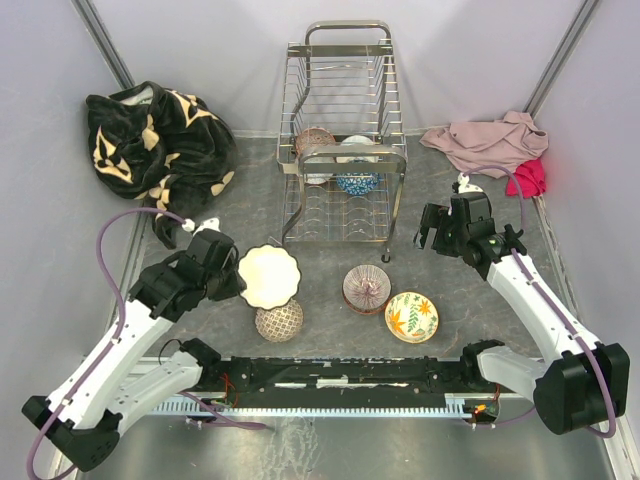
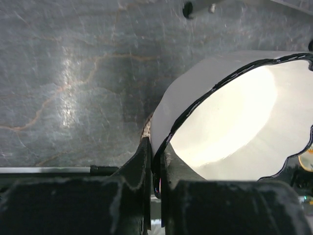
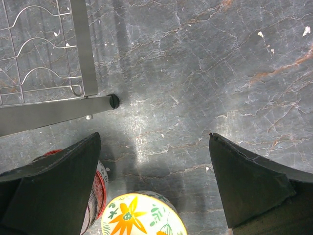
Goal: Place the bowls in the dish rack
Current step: Pick up the bowl from the center of the board, then place the bowl in the dish rack.
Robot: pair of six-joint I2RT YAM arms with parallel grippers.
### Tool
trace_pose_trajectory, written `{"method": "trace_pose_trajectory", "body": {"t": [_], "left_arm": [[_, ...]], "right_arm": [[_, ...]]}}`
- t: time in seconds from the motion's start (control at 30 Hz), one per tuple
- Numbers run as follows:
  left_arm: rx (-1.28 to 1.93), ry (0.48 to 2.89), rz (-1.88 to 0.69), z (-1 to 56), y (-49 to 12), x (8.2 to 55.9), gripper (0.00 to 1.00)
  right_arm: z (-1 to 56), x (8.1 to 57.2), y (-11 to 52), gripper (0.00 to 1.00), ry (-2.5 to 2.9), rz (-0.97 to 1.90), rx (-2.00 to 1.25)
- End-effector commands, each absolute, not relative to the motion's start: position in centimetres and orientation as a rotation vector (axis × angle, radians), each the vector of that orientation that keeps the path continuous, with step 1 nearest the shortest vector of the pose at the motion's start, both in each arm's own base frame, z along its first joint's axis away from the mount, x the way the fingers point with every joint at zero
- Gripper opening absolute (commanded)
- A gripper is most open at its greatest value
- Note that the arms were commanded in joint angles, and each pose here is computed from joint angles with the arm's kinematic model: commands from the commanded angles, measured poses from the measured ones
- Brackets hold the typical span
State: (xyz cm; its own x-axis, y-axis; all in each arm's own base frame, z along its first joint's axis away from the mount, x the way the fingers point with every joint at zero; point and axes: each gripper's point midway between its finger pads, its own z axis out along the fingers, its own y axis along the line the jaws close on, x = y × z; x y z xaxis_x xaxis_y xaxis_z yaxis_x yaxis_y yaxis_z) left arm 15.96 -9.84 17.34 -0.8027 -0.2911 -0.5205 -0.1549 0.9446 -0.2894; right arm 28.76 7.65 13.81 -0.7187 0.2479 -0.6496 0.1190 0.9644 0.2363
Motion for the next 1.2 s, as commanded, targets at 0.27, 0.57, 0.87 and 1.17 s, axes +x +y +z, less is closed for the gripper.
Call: {"method": "trace_pose_trajectory", "body": {"t": [0.27, 0.57, 0.87, 1.17], "left_arm": [[-0.536, 2.006, -0.292, 25.7, -9.5, 25.9, 0.03], [-0.596, 1.814, -0.196, 28.7, -6.9, 28.7, 0.03], [-0.649, 1.763, -0.199, 28.0, -3.6, 34.7, 0.03], [-0.528, 1.655, -0.182, 27.5, -3.7, 40.5, 0.03]], "right_arm": [[15.0, 29.3, 8.1, 0.99, 2.315, 0.268, 0.229], [14.4, 29.4, 8.1, 0.99, 2.330, 0.268, 0.230], [14.1, 29.5, 8.0, 0.99, 2.321, 0.267, 0.241], [13.7, 29.6, 7.9, 0.99, 2.323, 0.264, 0.249]]}}
